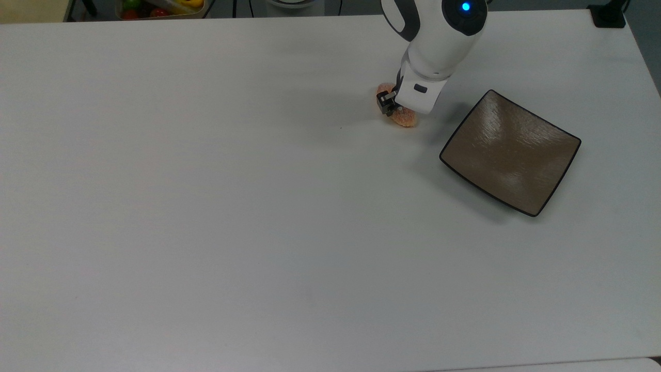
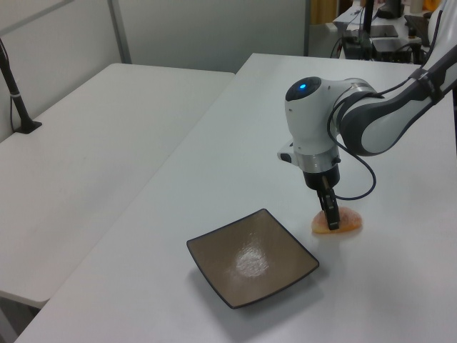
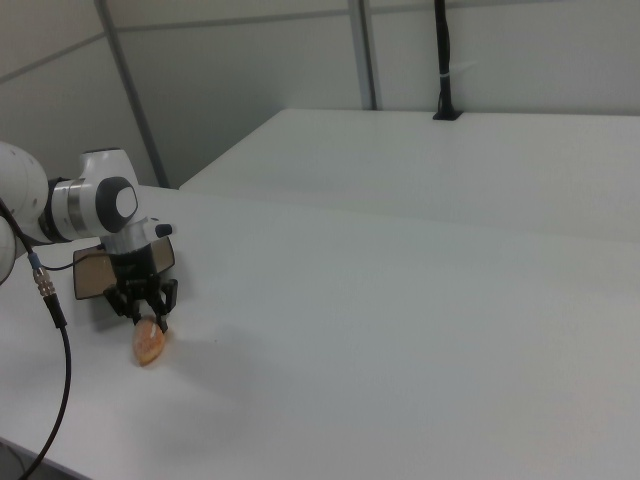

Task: Bread is placed on a ceramic plate
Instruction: 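Lift the held bread roll and carry it over the brown plate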

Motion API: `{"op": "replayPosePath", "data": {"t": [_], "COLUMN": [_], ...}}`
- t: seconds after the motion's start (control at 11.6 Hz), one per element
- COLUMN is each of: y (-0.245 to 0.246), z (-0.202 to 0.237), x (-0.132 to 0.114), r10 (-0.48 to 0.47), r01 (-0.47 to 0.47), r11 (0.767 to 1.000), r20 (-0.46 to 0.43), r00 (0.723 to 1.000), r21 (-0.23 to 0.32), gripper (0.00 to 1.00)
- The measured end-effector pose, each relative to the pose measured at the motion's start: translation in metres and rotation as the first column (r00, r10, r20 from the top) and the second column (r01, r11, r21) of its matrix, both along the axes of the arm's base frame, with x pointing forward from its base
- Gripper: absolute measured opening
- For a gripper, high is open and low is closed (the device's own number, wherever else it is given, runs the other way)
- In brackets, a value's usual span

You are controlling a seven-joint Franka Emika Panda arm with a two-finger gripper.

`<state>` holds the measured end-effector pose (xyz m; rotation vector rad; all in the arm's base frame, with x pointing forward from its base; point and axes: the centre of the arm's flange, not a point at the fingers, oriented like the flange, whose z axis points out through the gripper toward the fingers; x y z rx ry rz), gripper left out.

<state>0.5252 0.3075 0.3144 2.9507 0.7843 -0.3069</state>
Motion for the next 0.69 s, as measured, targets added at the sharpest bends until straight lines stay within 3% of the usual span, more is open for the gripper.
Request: {"op": "replayPosePath", "data": {"t": [0.09,0.34,0.69], "y": [0.0,0.0,-0.006], "z": [0.001,0.013,0.104], "x": [0.0,0.004,0.012], "r10": [-0.005,-0.019,-0.11], "r01": [0.005,0.019,0.1], "r11": [1.0,1.0,0.993], "r20": [0.002,0.026,0.177], "r00": [1.0,0.999,0.978], "r21": [0.0,0.007,0.064], "gripper": [0.43,0.38,0.38]}}
